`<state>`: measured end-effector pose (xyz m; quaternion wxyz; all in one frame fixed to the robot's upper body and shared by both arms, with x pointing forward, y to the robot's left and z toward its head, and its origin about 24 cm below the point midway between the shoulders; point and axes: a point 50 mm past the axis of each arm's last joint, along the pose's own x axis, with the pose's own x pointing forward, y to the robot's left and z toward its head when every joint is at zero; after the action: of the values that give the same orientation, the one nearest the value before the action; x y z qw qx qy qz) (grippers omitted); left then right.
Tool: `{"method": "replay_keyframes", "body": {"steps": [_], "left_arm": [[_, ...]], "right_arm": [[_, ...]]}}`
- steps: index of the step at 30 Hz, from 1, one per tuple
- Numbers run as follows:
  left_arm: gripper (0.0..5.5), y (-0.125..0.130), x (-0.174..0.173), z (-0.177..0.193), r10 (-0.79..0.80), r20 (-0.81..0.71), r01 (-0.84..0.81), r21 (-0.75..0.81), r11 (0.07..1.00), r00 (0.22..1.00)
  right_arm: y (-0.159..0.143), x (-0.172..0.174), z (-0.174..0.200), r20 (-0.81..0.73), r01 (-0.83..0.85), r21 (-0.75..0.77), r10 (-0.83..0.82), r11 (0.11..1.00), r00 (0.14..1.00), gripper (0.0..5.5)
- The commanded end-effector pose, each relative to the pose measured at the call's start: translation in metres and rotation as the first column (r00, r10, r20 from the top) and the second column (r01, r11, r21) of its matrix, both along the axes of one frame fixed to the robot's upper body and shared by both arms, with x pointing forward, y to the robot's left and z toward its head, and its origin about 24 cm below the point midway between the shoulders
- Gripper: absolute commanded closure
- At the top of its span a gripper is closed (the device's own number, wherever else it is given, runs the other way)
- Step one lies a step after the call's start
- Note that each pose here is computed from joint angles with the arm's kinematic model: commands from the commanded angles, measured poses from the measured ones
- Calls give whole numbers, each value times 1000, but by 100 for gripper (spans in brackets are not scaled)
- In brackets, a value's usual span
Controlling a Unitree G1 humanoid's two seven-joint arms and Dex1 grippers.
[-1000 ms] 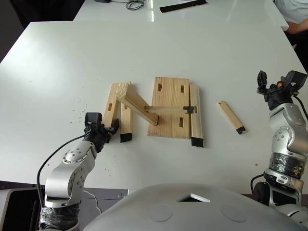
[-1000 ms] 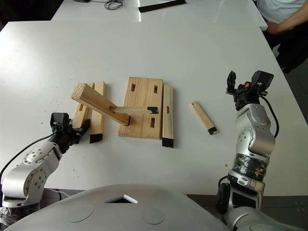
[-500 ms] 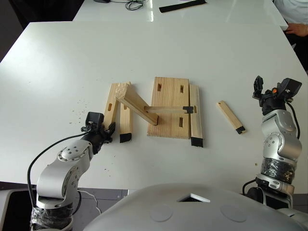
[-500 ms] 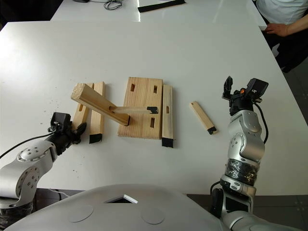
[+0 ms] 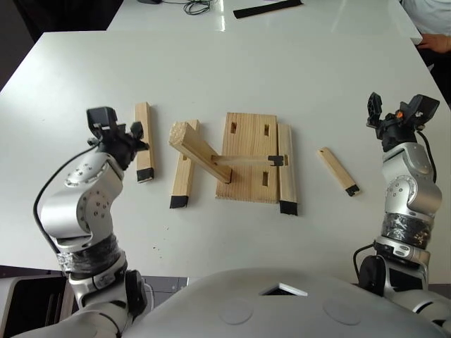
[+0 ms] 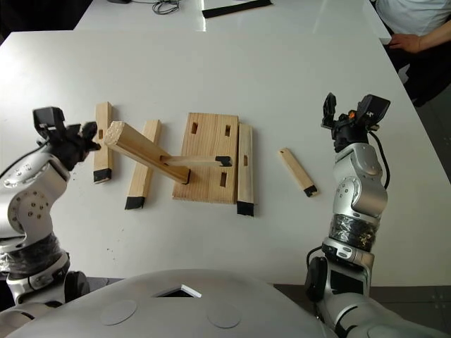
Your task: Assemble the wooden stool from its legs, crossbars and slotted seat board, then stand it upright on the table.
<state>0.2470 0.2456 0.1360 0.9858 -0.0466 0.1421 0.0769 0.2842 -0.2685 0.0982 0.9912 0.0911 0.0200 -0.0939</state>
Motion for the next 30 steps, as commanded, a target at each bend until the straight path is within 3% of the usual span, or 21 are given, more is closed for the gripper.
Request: {"method": "replay_keyframes", "body": {"steps": [1, 7, 12, 16, 19, 23, 26, 30], "left_arm": [[437, 12, 29, 57, 19, 249, -5, -58, 998, 968], [546, -10, 39, 116, -159, 523, 243, -95, 965, 837], [549, -23, 40, 130, -236, 582, 332, -64, 941, 779], [549, -21, 36, 120, -252, 560, 332, -45, 942, 789], [549, -10, 35, 94, -199, 468, 264, -78, 961, 861], [530, -1, 12, 5, -21, 153, 55, -222, 973, 988], [488, -7, -14, -43, 28, -26, -31, -138, 990, 999], [424, -17, -29, -70, 85, -115, -89, -31, 996, 990]], "right_arm": [[18, 30, 42, 99, -171, -20, 172, 985, 980, 132], [55, 54, 107, 257, -417, -78, 422, 906, 869, 132], [72, 50, 129, 311, -510, -119, 520, 852, 796, 132], [77, 47, 124, 291, -541, -124, 552, 832, 782, 132], [73, 46, 116, 271, -523, -112, 532, 845, 802, 132], [66, 41, 93, 210, -469, -94, 478, 878, 853, 132], [64, 36, 78, 170, -446, -77, 453, 892, 875, 132], [66, 37, 69, 145, -441, -73, 447, 894, 883, 132]]}}
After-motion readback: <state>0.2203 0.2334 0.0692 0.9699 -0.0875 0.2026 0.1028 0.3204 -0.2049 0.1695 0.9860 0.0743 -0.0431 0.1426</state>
